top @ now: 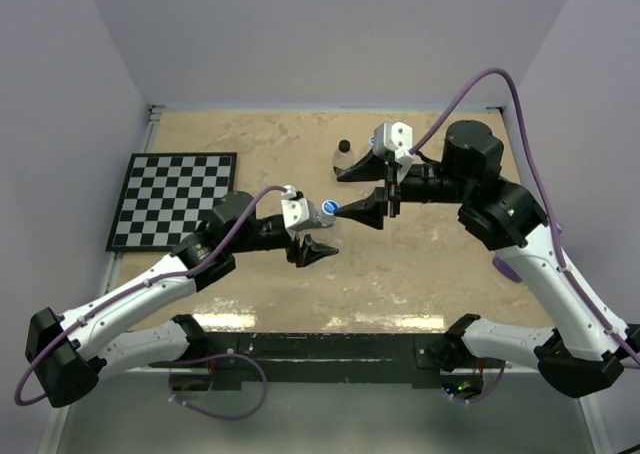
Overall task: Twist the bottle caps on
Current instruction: Screw the bottle cap onto the plastic bottle.
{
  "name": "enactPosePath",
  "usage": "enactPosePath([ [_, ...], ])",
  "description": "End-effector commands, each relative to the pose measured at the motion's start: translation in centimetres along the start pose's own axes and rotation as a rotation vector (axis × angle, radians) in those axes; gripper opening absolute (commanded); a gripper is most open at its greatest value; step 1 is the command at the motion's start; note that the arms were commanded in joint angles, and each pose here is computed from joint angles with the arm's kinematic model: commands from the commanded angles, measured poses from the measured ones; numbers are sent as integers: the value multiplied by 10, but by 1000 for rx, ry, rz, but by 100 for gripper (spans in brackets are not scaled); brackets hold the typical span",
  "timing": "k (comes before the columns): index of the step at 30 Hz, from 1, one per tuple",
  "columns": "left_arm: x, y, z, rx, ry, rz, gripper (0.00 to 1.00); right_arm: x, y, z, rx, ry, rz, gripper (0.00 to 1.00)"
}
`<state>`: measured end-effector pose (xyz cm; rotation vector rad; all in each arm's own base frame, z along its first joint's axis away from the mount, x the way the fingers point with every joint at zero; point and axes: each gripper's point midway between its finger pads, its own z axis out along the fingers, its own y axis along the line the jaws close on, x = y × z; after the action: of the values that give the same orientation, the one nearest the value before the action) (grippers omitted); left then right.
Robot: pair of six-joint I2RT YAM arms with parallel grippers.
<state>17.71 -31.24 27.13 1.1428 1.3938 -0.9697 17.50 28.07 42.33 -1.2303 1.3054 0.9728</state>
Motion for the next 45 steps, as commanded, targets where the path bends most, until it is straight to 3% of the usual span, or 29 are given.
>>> enactPosePath([
  [1, -28, -12, -1, 89, -66, 65, 0, -13, 19, -3, -123, -34, -122, 63],
  [9, -36, -18, 1, 131, -83, 67, 0, -3, 32, -2, -223, -24, -154, 59],
  [35, -45, -21, 5, 165, -99, 74, 0, 8, 29, 5, -247, 4, -122, 45],
  [40, -48, -19, 5, 156, -104, 77, 0, 12, 28, 6, -245, 16, -109, 36],
  [45, -53, -7, 3, 76, -106, 73, 0, 21, 21, 9, -202, 48, -69, 16],
])
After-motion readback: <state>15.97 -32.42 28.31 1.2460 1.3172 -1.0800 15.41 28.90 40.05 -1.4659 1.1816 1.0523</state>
